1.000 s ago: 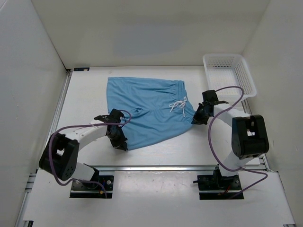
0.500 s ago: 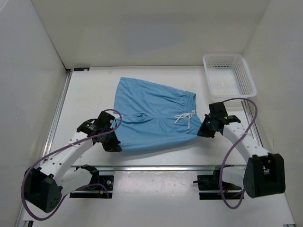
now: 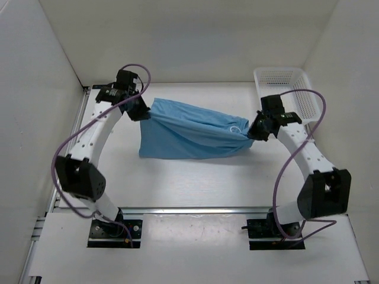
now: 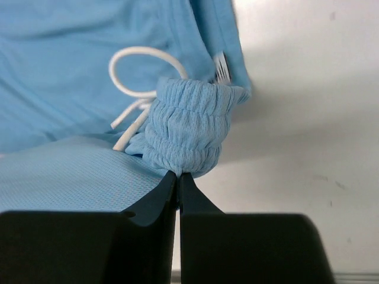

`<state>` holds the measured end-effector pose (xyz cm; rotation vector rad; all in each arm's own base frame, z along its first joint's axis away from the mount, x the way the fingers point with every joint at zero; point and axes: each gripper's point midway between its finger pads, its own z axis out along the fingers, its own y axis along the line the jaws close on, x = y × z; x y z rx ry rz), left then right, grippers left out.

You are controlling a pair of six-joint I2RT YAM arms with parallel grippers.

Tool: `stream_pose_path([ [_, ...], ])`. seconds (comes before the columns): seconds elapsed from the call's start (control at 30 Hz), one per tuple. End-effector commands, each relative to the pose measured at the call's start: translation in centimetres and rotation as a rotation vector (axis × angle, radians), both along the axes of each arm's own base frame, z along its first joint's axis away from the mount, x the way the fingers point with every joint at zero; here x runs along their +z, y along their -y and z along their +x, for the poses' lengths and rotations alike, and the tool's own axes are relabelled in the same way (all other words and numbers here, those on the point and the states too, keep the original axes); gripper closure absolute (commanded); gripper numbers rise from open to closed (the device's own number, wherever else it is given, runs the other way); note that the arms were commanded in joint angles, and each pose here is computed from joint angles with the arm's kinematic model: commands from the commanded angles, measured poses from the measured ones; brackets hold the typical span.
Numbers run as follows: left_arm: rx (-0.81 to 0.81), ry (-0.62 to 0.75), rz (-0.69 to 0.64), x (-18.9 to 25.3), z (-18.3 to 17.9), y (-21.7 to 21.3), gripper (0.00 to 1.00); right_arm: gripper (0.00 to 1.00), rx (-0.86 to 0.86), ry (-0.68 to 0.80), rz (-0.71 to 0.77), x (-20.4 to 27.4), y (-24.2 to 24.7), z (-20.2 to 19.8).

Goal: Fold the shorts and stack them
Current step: Fold the shorts

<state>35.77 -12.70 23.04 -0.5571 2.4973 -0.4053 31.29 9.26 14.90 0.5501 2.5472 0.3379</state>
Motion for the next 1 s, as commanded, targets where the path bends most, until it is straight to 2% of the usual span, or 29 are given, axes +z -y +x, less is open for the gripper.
stream_pose_path([
  [0.0, 0.034, 0.036, 0.111, -0.4, 5.3, -2.8, 0.90, 1.00, -0.033, 0.037, -0.080, 0.4, 0.8, 4.3],
  [0.07, 0.029, 0.096, 0.124, 1.2, 8.4, -2.9, 0.90, 1.00, -0.041, 0.070, -0.082, 1.4, 0.5, 6.7],
  [0.1, 0.028, 0.055, 0.138, -0.6, 9.9, -3.1, 0.90, 1.00, -0.040, 0.048, -0.087, 0.2, 0.3, 7.9],
  [0.13, 0.038, 0.120, 0.132, 1.4, 11.7, -2.9, 0.90, 1.00, -0.040, 0.046, -0.088, 0.1, 0.1, 8.7],
  [0.17, 0.029, 0.137, 0.138, 1.7, 12.8, -2.7, 0.90, 1.00, -0.050, 0.077, -0.081, 1.2, 0.2, 10.3],
  [0.2, 0.010, 0.099, 0.140, -0.5, 14.2, -2.3, 0.90, 1.00, -0.044, 0.045, -0.080, -0.2, -0.1, 11.3],
  [0.23, 0.008, 0.142, 0.126, 1.1, 15.7, -2.3, 0.90, 1.00, -0.039, 0.043, -0.073, -0.4, -0.5, 12.1],
  [0.27, -0.006, 0.139, 0.110, 0.7, 16.6, -1.8, 0.90, 1.00, -0.046, 0.048, -0.066, -0.7, -0.9, 14.0],
  [0.3, -0.020, 0.093, 0.103, -2.6, 18.3, -1.1, 0.90, 0.94, -0.035, 0.049, -0.048, -0.8, -1.4, 15.0],
  [0.33, -0.028, 0.094, 0.093, -3.4, 19.4, -1.3, 0.86, 0.83, -0.035, 0.058, -0.046, -0.8, -1.7, 16.1],
  [0.37, -0.049, 0.157, 0.043, -2.1, 21.1, -0.6, 0.69, 0.71, -0.044, 0.031, -0.034, -2.3, -1.6, 17.2],
  [0.4, -0.071, 0.157, 0.017, -2.8, 21.7, 0.1, 0.48, 0.48, -0.039, 0.080, -0.015, -0.7, -2.1, 18.8],
  [0.43, -0.080, 0.138, -0.003, -4.3, 22.3, 0.1, 0.19, 0.33, -0.062, 0.105, 0.007, -0.2, -2.4, 19.8],
  [0.47, -0.101, 0.125, -0.011, -4.7, 22.1, 0.4, 0.09, 0.21, -0.067, 0.125, 0.004, 0.0, -2.3, 20.2],
  [0.5, -0.107, 0.127, -0.018, -4.8, 22.0, 0.5, 0.06, 0.12, -0.068, 0.143, 0.008, 0.6, -2.3, 20.1],
  [0.53, -0.114, 0.157, -0.015, -2.8, 21.3, 0.4, 0.04, 0.09, -0.075, 0.157, 0.001, 1.1, -2.1, 20.1],
  [0.57, -0.121, 0.092, 0.009, -5.2, 20.0, 0.0, 0.03, 0.09, -0.081, 0.196, 0.002, 2.7, -1.8, 19.8],
  [0.6, -0.111, 0.078, 0.045, -5.3, 19.2, -0.8, 0.00, 0.09, -0.067, 0.175, -0.018, 1.9, -1.9, 18.7],
  [0.63, -0.108, 0.100, 0.065, -3.5, 18.1, -1.3, 0.00, 0.09, -0.067, 0.171, -0.038, 1.8, -1.5, 17.9],
  [0.67, -0.108, 0.084, 0.088, -3.8, 17.2, -1.8, 0.00, 0.09, -0.068, 0.199, -0.032, 3.2, -1.3, 17.0],
  [0.7, -0.103, 0.013, 0.128, -6.1, 15.6, -3.1, 0.00, 0.11, -0.068, 0.186, -0.035, 2.9, -1.1, 16.1],
  [0.73, -0.105, -0.011, 0.130, -6.5, 14.5, -3.2, 0.00, 0.16, -0.066, 0.128, -0.048, 0.7, -0.7, 14.2],
  [0.77, -0.105, -0.001, 0.147, -5.9, 13.7, -3.6, 0.01, 0.20, -0.057, 0.126, -0.037, 0.9, -0.8, 13.1],
  [0.83, -0.077, -0.096, 0.149, -8.9, 11.4, -5.2, 0.03, 0.24, -0.031, 0.034, -0.007, -1.9, -0.9, 10.1],
  [0.9, -0.073, -0.152, 0.123, -11.5, 9.7, -5.5, 0.03, 0.24, -0.023, -0.003, 0.015, -2.9, -1.1, 8.3],
  [0.97, -0.085, -0.181, 0.089, -12.4, 8.7, -5.4, 0.00, 0.15, -0.027, -0.060, 0.031, -4.6, -0.9, 6.6],
])
